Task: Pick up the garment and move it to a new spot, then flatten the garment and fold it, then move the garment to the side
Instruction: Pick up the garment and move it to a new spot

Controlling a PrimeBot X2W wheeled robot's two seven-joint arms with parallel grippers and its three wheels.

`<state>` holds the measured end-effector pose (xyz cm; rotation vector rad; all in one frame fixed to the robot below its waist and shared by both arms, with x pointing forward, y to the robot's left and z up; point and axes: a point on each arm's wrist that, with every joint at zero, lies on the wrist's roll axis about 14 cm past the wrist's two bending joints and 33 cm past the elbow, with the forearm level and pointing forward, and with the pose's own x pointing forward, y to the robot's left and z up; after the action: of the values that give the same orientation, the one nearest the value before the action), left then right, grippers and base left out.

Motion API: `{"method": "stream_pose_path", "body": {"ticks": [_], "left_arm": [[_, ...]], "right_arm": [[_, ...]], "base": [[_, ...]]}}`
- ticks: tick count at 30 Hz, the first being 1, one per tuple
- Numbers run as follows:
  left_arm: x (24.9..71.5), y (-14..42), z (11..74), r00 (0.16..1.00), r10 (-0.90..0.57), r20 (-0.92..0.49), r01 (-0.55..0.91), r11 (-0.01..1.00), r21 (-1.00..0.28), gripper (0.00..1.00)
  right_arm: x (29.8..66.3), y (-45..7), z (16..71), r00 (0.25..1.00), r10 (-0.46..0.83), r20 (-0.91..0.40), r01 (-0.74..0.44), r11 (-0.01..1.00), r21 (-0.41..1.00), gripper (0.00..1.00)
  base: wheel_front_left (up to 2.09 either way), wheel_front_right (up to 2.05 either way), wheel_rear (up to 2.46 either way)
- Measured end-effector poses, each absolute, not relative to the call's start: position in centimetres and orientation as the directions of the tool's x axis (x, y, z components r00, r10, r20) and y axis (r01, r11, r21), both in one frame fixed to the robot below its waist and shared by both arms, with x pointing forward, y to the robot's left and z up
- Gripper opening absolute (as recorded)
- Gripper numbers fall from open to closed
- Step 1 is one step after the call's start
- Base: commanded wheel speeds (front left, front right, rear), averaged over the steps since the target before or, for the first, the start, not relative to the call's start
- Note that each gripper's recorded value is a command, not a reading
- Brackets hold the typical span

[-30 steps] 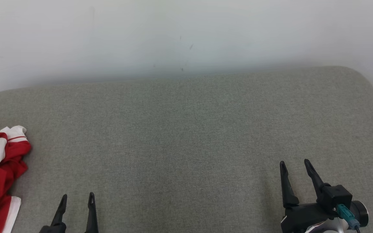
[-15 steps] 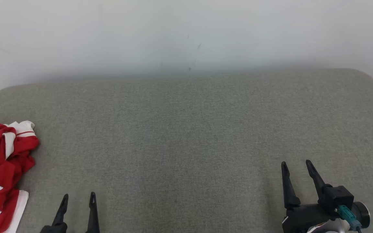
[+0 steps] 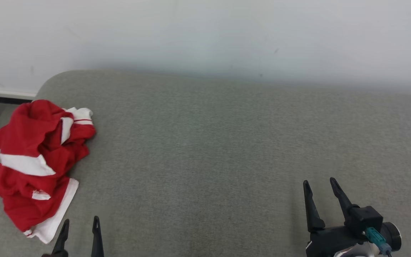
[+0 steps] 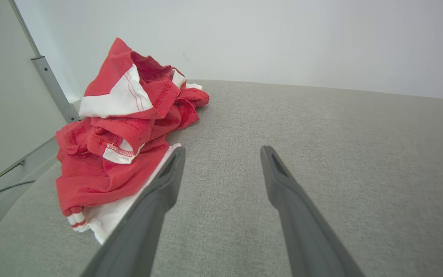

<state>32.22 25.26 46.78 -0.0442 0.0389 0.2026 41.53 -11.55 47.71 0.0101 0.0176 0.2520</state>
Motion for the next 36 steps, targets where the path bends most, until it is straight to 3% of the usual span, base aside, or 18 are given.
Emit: {"method": "stream_pose_path", "body": {"ticks": [11, 20, 27, 36], "left_arm": [[24.7, 31.4, 45.8, 0.898, 0.433, -0.082, -0.435, 0.900, -0.017, 1.00], [17.2, 36.0, 45.9, 0.740, 0.667, -0.087, -0.670, 0.742, -0.014, 1.00], [14.6, 37.0, 45.8, 0.682, 0.724, -0.104, -0.728, 0.686, 0.003, 1.00], [14.8, 37.6, 46.0, 0.682, 0.726, -0.092, -0.729, 0.684, -0.011, 1.00]], "right_arm": [[42.3, -2.5, 46.8, 0.879, 0.475, -0.036, -0.474, 0.880, 0.034, 1.00], [41.3, 7.4, 47.1, 0.711, 0.703, -0.026, -0.701, 0.712, 0.041, 1.00], [40.9, 9.8, 46.5, 0.657, 0.753, -0.036, -0.751, 0.658, 0.060, 1.00], [41.3, 8.6, 46.1, 0.677, 0.735, -0.050, -0.733, 0.679, 0.053, 1.00]], "base": [[0.00, 0.00, 0.00], [0.00, 0.00, 0.00], [0.00, 0.00, 0.00], [0.00, 0.00, 0.00]]}}
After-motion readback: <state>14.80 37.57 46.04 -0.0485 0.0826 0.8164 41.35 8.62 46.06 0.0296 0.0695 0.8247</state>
